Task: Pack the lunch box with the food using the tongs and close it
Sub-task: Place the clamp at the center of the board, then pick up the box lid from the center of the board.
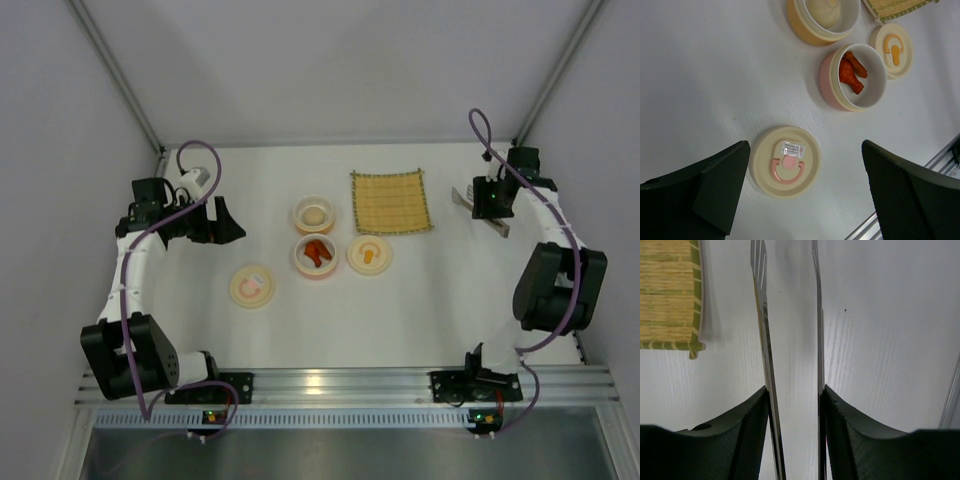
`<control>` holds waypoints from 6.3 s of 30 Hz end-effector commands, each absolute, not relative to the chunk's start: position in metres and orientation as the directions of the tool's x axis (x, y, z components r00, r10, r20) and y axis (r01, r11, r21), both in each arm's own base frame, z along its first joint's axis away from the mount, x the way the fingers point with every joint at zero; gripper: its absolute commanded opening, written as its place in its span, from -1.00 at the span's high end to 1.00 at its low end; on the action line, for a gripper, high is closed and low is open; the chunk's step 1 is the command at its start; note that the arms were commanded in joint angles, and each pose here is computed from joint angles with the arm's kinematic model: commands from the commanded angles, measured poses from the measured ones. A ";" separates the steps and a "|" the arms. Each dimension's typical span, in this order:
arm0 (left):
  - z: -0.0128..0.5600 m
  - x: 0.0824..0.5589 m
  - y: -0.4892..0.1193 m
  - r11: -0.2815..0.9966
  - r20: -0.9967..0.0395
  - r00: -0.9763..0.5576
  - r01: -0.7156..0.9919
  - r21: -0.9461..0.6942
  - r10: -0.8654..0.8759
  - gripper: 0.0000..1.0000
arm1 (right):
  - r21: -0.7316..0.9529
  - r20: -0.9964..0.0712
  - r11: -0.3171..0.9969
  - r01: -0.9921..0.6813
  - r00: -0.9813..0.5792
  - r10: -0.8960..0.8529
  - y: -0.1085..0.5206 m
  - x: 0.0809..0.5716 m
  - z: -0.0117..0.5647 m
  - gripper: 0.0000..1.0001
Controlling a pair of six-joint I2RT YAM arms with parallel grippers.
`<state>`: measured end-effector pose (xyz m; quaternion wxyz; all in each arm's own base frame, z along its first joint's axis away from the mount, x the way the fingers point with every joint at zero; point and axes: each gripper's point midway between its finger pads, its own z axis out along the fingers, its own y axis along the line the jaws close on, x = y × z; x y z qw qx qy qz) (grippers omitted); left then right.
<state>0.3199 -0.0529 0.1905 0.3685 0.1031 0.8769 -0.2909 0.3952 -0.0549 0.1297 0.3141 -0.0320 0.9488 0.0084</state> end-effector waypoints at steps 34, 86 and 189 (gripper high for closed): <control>0.197 0.322 -0.045 0.830 -0.740 -0.672 0.419 -0.367 0.012 -0.97 | -0.042 -0.541 0.995 -0.095 -0.835 -0.103 -0.071 0.442 0.101 -0.99; 0.016 0.272 -0.018 0.865 -0.145 -0.976 0.210 -0.456 0.161 0.59 | -0.252 -0.871 0.337 -0.907 0.060 -0.488 0.507 0.210 0.148 -0.08; 0.116 0.284 -0.030 0.786 -0.508 -0.807 0.512 -0.346 0.302 -0.89 | 0.084 -0.906 0.413 -0.907 -0.242 -0.348 0.367 0.298 0.252 -0.99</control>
